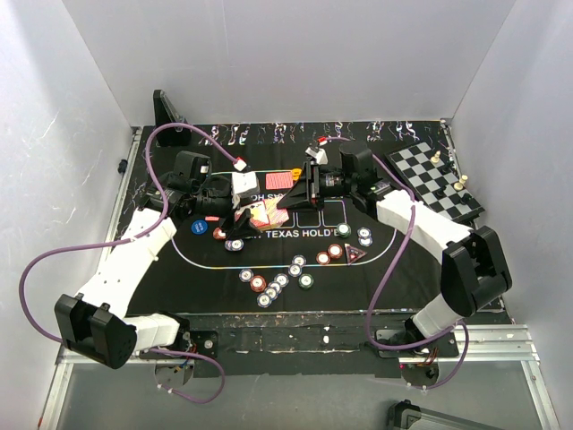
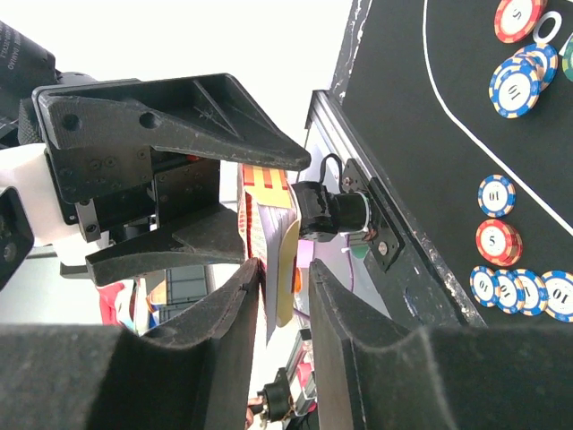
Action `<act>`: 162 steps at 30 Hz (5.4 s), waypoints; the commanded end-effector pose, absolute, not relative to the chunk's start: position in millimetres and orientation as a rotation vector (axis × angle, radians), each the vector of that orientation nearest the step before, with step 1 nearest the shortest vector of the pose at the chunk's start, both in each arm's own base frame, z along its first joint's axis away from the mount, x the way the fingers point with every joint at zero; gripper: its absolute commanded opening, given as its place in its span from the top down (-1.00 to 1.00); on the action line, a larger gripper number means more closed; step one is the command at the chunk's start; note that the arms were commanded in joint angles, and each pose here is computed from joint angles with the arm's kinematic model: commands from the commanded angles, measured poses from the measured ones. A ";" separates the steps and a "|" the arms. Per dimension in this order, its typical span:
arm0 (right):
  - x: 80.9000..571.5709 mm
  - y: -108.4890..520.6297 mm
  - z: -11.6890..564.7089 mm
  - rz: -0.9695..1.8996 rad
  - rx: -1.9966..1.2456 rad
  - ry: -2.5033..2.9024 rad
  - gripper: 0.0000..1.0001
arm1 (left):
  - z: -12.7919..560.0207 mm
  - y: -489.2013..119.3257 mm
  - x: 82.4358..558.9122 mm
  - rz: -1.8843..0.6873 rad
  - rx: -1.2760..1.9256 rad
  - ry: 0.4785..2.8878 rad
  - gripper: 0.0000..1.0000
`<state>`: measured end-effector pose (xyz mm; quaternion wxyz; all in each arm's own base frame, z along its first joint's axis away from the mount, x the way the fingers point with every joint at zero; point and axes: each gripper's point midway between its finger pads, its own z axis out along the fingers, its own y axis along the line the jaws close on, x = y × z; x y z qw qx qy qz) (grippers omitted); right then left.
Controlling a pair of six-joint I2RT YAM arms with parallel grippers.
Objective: Distribute texas hold em gaming equipment
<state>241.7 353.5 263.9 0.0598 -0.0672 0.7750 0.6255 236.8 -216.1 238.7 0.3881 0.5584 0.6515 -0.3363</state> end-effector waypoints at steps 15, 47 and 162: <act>233.7 358.4 275.0 1.856 -0.312 2.329 -0.32 | 255.4 -220.7 235.7 -0.853 1.419 1.579 1.00; 246.6 324.0 259.9 1.805 -0.183 2.339 0.38 | 266.7 -227.1 234.9 -0.912 1.378 1.562 1.00; 299.4 271.5 17.0 0.522 -0.177 2.782 0.12 | 275.9 -218.2 220.9 -0.886 1.388 1.546 1.00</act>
